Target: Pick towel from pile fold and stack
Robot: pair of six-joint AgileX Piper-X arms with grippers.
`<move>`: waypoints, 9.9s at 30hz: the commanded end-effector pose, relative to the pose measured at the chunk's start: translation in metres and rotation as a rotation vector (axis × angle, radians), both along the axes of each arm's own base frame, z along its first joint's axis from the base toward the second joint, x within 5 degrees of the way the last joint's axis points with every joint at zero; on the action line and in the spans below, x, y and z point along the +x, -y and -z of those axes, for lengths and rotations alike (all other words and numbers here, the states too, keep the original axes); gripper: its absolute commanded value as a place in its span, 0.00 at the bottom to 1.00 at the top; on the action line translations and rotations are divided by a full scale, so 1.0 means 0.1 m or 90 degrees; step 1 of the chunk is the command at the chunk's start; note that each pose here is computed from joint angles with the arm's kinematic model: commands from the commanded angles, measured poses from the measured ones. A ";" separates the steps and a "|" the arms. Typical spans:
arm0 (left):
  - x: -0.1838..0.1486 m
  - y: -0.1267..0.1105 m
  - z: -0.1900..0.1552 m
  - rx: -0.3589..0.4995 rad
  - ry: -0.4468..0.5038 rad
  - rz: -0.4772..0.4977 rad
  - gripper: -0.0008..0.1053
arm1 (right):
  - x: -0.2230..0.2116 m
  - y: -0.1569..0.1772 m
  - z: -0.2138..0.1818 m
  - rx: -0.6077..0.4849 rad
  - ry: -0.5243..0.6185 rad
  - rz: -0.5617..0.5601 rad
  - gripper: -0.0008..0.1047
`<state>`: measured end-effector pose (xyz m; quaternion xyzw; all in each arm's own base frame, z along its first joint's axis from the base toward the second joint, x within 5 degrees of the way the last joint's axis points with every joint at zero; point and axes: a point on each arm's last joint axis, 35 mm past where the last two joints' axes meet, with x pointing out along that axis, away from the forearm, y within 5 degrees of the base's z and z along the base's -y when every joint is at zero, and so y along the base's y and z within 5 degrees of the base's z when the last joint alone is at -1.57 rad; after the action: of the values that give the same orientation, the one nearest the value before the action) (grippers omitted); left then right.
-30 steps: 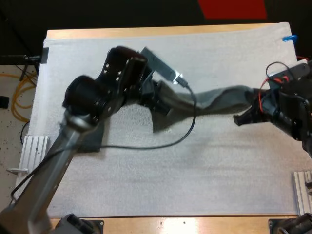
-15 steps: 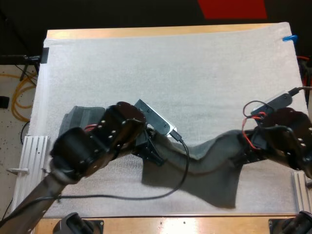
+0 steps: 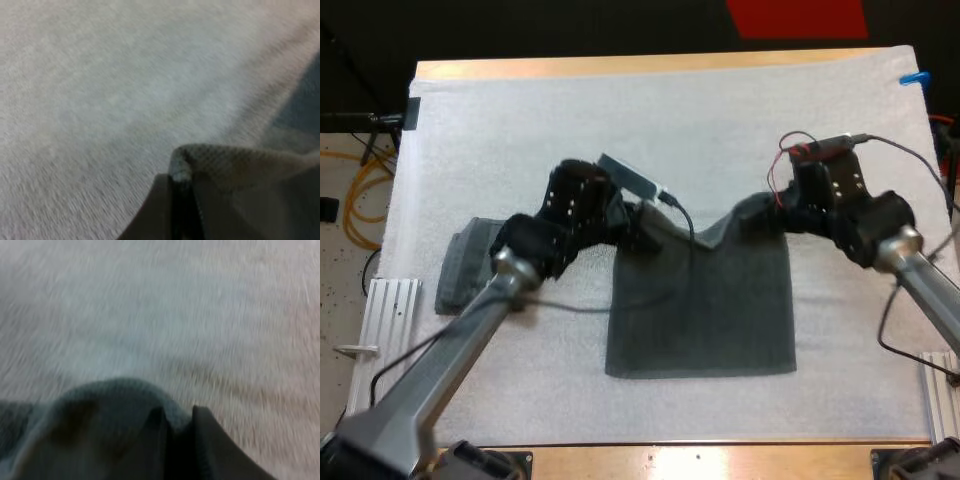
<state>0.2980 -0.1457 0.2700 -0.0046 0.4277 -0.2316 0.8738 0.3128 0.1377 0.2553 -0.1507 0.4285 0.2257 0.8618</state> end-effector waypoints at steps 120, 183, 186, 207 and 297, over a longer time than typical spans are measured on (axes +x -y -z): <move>-1.37 -0.94 0.36 -0.187 -0.216 -0.138 0.67 | -1.28 0.65 1.42 0.466 -0.406 0.230 0.01; -0.82 -0.74 1.52 -0.240 -0.496 -0.074 0.01 | -1.29 0.63 1.39 0.491 -0.424 0.189 0.01; -0.91 -0.74 1.44 -0.226 -0.508 -0.049 0.01 | -1.31 0.61 1.32 0.500 -0.419 0.168 0.01; -0.58 -0.80 1.01 -0.375 -0.308 -0.115 0.01 | -1.09 0.54 0.95 0.603 -0.267 0.291 0.01; -1.11 -1.04 -0.86 -0.183 0.107 -0.016 0.60 | -0.43 0.83 -0.07 0.147 -0.059 0.182 0.68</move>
<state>0.1869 -0.0409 0.3538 -0.1122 0.3166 -0.2743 0.9011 0.2672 0.0555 0.2613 0.0261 0.4610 0.1517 0.8740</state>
